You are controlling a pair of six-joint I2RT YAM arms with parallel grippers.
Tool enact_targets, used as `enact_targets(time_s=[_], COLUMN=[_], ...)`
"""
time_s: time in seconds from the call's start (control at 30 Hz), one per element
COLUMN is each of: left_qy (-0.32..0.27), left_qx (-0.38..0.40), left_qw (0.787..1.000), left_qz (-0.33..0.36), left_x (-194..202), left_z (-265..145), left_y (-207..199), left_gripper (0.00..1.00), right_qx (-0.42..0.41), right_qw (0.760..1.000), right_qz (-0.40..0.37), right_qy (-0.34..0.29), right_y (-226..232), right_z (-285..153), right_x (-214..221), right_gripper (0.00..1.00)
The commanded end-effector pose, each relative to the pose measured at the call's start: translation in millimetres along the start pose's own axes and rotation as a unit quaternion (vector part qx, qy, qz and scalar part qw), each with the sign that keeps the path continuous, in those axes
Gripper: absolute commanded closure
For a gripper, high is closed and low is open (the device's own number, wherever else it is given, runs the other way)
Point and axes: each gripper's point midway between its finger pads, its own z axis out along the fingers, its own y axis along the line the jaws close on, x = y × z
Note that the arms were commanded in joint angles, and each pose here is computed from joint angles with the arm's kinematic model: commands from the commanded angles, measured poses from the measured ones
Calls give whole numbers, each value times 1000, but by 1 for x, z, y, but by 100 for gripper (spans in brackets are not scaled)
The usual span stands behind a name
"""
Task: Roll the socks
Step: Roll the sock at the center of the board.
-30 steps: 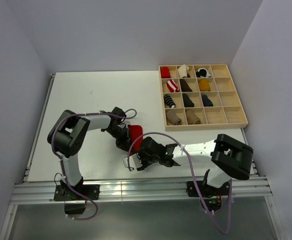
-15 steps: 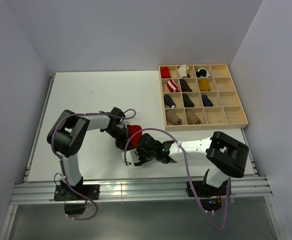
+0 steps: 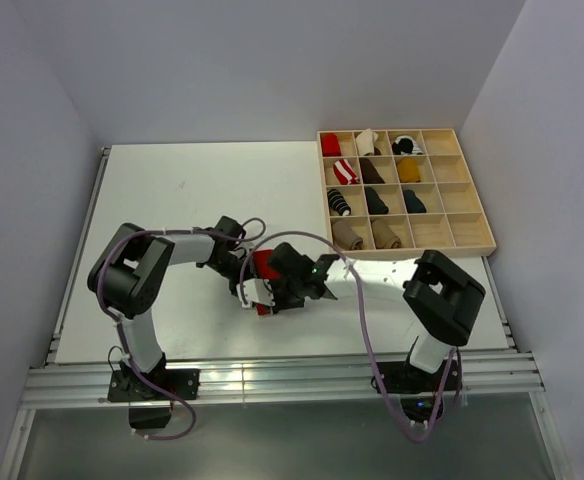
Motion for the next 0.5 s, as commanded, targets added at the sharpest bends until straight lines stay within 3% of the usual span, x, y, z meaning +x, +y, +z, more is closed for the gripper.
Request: enact_targets(time_s=[0.0,0.17,0.47], left_qy=[-43,-94,-231], left_qx=[33,70,107], left_qw=[998,993,967], left_qz=[-7,-15,-3], left_x=[-7,-19,-38], left_z=[-10,-20,-50], left_y=[-15,-32,-45], left_gripper=[80,73,71], right_qx=[-72,-146,-267], right_qw=[996,982,944], right_qz=[60,118,195], right_qy=[5,8,7], right_y=[2,10,11], right_z=[-17,-26,-29], right_x=[3,18,19], right_gripper=[87,87,87])
